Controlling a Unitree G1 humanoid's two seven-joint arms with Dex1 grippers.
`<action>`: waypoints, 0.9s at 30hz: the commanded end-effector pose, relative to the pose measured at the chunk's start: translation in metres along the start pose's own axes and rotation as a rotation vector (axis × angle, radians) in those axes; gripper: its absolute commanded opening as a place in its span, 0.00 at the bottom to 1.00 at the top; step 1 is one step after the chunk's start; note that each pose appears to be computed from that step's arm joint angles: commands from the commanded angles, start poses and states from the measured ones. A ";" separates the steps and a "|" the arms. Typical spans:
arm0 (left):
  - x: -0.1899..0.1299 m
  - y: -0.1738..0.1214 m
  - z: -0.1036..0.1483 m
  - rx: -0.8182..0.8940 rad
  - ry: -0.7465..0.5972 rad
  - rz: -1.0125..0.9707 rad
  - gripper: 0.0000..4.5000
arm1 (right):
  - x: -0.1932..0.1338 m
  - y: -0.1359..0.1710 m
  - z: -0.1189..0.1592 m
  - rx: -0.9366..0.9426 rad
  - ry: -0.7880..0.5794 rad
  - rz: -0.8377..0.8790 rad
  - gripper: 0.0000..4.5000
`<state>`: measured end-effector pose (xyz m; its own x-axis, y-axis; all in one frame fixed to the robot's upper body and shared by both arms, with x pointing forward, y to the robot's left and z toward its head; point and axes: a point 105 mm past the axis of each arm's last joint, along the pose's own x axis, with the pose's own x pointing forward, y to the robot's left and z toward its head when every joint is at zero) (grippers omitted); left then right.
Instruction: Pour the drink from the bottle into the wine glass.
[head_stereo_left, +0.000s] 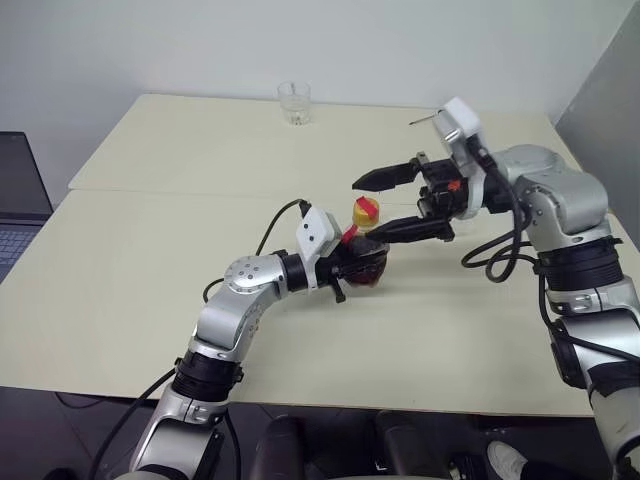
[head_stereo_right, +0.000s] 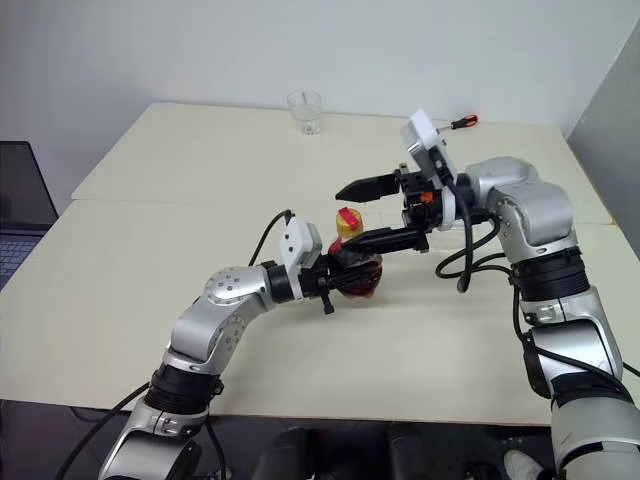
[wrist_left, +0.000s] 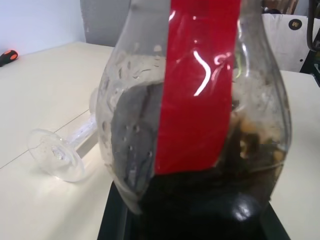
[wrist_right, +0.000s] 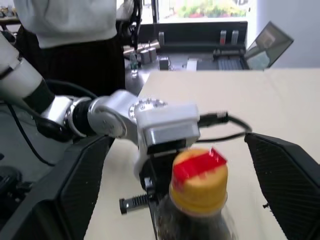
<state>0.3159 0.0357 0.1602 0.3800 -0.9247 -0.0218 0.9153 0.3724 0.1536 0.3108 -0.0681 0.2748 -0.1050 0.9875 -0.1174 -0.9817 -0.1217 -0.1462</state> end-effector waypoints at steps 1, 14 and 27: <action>0.005 -0.004 0.018 0.041 -0.059 -0.029 0.18 | -0.016 0.006 0.030 -0.086 -0.067 -0.075 1.00; 0.006 -0.006 0.014 0.032 -0.050 -0.056 0.18 | -0.004 0.022 0.039 -0.079 -0.037 -0.605 1.00; 0.010 -0.006 0.013 0.029 -0.051 -0.071 0.18 | 0.012 0.014 0.015 0.071 -0.044 -0.845 1.00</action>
<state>0.3161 0.0301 0.1558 0.3440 -0.9386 -0.0278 0.9321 0.3378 0.1307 0.2966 -0.0570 0.2711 0.6397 0.7682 -0.0248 -0.7677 0.6371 -0.0680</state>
